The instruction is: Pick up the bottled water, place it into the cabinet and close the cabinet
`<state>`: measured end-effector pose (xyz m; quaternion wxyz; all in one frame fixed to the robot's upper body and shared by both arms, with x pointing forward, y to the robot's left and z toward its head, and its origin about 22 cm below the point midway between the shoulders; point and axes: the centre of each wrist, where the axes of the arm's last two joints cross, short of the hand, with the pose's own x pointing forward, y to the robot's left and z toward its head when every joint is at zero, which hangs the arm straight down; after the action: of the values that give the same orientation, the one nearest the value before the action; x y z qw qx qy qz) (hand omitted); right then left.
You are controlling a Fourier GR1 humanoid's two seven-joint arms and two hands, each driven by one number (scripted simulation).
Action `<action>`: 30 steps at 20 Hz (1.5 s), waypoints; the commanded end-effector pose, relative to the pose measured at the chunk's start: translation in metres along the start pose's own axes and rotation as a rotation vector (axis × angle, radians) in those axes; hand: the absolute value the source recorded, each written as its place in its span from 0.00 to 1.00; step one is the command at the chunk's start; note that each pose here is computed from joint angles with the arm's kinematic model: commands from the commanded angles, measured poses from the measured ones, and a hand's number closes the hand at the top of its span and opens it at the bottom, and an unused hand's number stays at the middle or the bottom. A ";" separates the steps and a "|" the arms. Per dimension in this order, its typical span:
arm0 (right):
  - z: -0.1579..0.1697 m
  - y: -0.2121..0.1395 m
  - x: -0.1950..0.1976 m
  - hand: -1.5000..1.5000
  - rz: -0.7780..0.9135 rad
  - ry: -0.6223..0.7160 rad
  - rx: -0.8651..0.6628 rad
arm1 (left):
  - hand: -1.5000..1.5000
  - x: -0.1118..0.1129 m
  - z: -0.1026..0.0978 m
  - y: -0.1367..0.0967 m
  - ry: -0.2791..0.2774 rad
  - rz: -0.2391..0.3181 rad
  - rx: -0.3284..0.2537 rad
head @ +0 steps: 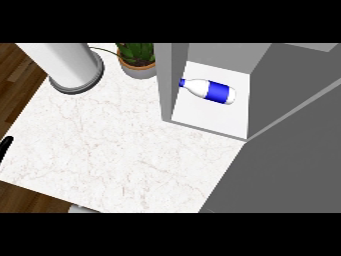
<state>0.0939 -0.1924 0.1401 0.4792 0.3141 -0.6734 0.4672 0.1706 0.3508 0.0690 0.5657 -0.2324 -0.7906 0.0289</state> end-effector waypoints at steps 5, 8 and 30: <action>-0.017 0.015 -0.007 1.00 -0.185 -0.073 0.065 | 0.00 0.004 -0.006 0.004 -0.022 -0.001 -0.026; -0.017 0.013 -0.008 1.00 -0.212 -0.091 0.012 | 0.00 0.007 -0.010 0.001 -0.027 -0.003 -0.041; -0.064 -0.071 -0.043 1.00 -0.002 0.209 -0.185 | 0.00 0.002 -0.007 0.010 0.007 0.025 -0.038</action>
<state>0.1691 -0.1737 0.1344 0.5346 0.2486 -0.6678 0.4544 0.1808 0.3593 0.0732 0.5599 -0.2486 -0.7902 0.0165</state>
